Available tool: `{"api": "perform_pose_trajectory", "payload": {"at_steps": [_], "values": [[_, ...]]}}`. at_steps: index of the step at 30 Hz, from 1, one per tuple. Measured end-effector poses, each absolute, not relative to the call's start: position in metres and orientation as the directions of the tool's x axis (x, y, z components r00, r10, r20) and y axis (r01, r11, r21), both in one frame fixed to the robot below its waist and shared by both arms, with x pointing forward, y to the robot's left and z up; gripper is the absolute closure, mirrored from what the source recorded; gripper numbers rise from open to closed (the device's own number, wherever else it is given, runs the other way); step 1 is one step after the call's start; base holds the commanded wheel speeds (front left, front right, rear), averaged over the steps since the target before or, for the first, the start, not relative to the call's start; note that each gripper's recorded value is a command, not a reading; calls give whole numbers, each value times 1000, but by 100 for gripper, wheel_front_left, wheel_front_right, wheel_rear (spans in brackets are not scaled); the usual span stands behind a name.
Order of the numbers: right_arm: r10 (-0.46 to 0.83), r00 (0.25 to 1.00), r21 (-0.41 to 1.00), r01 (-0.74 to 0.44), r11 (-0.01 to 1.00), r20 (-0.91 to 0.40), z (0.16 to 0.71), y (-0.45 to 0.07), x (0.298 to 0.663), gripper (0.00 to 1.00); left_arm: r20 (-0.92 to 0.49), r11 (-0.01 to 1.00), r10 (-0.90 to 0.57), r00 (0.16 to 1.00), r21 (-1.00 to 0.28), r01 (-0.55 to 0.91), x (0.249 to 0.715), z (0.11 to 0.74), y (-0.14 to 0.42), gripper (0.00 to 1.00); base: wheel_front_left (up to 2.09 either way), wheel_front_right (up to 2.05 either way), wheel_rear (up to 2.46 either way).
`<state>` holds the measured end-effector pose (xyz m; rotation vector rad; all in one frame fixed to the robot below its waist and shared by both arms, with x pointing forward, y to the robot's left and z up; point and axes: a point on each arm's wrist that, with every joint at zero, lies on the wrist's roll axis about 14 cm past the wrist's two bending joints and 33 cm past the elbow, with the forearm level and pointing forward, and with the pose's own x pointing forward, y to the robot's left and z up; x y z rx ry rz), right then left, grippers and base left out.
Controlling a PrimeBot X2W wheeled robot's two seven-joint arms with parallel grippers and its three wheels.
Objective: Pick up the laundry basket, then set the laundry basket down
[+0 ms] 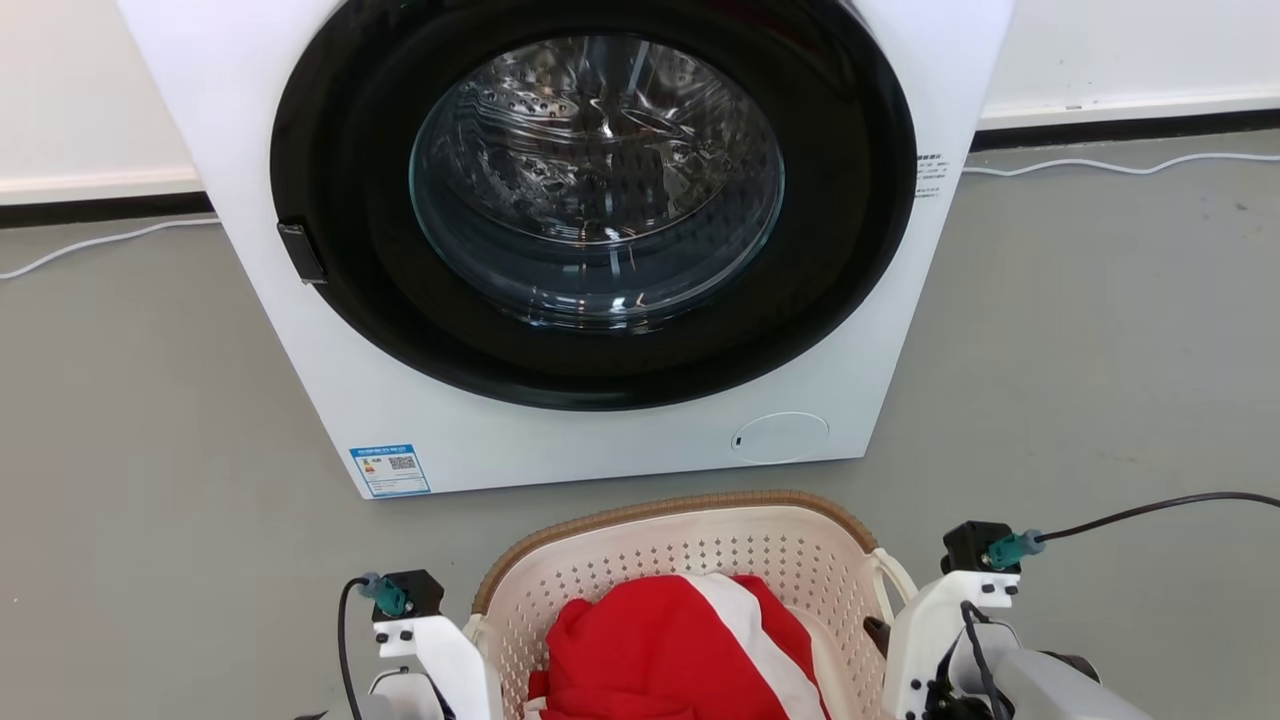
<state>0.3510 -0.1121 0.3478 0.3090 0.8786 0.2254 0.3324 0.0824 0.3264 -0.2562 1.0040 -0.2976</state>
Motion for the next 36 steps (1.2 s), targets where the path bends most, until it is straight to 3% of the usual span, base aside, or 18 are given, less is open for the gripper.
{"api": "perform_pose_trajectory", "payload": {"at_steps": [36], "values": [[323, 587, 359, -58, 932, -742, 339, -112, 334, 100, -804, 929, -368, 467, -342, 143, 320, 319, 79, 100, 0, 0, 0]]}}
